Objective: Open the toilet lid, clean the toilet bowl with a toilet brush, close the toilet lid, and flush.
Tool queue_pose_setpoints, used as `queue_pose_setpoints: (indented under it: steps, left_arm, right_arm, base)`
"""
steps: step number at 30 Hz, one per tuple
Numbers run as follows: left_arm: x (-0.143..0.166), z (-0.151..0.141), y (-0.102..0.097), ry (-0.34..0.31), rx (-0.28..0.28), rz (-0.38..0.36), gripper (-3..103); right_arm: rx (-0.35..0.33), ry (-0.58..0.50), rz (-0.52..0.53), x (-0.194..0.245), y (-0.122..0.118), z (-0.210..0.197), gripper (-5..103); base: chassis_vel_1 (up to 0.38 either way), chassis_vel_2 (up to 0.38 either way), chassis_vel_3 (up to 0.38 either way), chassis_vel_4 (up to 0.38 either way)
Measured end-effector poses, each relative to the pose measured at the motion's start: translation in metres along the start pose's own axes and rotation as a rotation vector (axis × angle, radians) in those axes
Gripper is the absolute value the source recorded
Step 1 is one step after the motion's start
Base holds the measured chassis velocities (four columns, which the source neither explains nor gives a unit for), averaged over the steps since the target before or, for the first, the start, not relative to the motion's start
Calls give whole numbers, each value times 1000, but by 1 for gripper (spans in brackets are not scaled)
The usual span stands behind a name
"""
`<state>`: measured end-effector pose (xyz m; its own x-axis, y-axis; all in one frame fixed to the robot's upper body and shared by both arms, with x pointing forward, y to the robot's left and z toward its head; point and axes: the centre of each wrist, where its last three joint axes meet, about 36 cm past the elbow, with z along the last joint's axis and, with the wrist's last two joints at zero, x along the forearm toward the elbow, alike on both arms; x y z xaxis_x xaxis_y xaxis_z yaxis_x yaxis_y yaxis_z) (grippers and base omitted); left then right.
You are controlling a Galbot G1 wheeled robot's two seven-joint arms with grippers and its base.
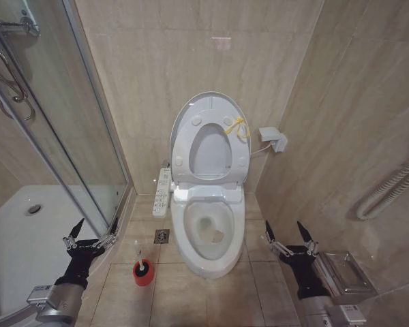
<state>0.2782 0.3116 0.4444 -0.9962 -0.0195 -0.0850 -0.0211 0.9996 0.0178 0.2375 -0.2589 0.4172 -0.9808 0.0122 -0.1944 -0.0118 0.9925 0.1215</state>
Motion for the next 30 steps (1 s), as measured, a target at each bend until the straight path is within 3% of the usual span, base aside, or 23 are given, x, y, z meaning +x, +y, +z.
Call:
queue_pose_setpoints:
  steps: [30]
  left_arm:
    - [0, 0, 0, 0, 0, 0, 100]
  right_arm:
    - [0, 1, -1, 0, 0, 1, 100]
  base:
    - [0, 0, 0, 0]
